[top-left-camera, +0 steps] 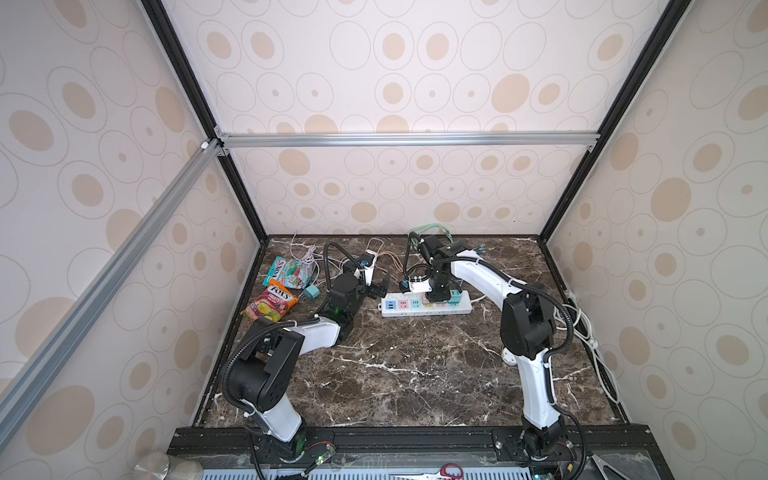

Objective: Insert the plug
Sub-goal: 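Lower and press the pink charger into the yellow socket with the right gripper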

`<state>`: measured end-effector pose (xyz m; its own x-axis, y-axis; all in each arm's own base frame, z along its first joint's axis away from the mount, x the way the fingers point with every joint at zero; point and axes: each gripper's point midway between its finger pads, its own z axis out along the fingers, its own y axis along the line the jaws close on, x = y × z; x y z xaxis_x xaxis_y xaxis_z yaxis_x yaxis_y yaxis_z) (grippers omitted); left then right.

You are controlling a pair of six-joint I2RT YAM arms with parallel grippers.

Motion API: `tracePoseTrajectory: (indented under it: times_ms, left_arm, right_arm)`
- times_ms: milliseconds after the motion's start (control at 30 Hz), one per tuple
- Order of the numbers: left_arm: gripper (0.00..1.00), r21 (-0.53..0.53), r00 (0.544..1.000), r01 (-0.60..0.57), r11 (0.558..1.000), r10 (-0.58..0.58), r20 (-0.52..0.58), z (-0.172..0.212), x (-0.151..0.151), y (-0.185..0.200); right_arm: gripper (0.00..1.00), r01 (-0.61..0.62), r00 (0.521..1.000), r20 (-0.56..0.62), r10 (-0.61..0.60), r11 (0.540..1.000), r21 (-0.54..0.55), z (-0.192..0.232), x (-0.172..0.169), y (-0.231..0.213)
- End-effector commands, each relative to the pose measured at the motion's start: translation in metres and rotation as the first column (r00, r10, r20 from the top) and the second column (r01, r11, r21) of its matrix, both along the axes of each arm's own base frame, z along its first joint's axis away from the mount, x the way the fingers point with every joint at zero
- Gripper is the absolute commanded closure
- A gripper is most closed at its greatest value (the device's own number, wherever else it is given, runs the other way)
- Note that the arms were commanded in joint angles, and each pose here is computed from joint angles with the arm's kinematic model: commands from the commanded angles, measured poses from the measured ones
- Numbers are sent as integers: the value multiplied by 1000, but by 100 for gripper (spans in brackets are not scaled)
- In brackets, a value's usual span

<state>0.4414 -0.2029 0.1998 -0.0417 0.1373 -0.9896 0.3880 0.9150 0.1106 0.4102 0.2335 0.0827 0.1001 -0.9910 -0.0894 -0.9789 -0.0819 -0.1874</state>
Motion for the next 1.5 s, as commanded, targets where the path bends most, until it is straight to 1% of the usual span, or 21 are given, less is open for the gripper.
tracePoseTrajectory:
  times_ms: [0,133,333,433,633,733,867,933,1033,1100,1167,1233,1333,1400,1467]
  left_arm:
    - [2,12,999,-10,1000,9,41,16,-2,2]
    - [2,27,998,-62,998,61,26,16,-1,12]
    - [2,74,997,-72,995,72,-2,11,-6,17]
    - [2,82,996,-83,993,84,-9,9,-9,21]
    - [2,81,988,-156,985,157,-8,8,-10,35]
    - [2,80,985,-170,982,172,-19,8,-9,38]
    - [2,83,980,-192,978,196,-34,7,-7,41]
    - [2,77,975,-216,973,219,-33,7,-7,45]
    - [2,48,960,-276,960,278,-26,9,-8,56]
    - [2,29,943,-330,943,331,-26,8,-8,66]
    - [2,20,929,-369,929,370,-17,10,-11,74]
    - [2,-16,920,-392,920,392,6,15,-17,82]
    - [2,-71,898,-437,897,440,27,24,-24,94]
    - [2,-83,889,-454,887,457,22,25,-25,100]
    - [2,-73,890,-454,888,456,11,23,-25,101]
  right_arm:
    - [100,-11,995,-98,5,998,-57,-25,-15,-7]
    - [100,6,991,-135,-16,997,-75,-42,-13,-9]
    - [100,38,980,-192,-56,995,-97,-65,-11,-15]
    - [100,25,972,-227,-53,992,-125,-75,-17,-20]
    - [100,27,962,-265,-66,989,-147,-95,-25,-24]
    - [100,49,963,-257,-85,988,-143,-95,-23,-22]
    - [100,42,975,-212,-74,988,-151,-94,-20,-15]
    - [100,48,974,-213,-81,986,-158,-96,-19,-13]
    - [100,59,971,-217,-100,980,-190,-104,-19,-17]
    - [100,65,970,-216,-108,978,-197,-105,-19,-18]
    - [95,82,970,-209,-121,979,-184,-101,-18,-16]
    - [89,98,970,-205,-128,984,-151,-91,-17,-11]
    - [75,100,975,-188,-119,989,-106,-72,-17,-6]
    - [66,97,979,-169,-110,992,-86,-59,-16,-4]
    - [60,101,982,-155,-111,992,-73,-45,-17,-4]
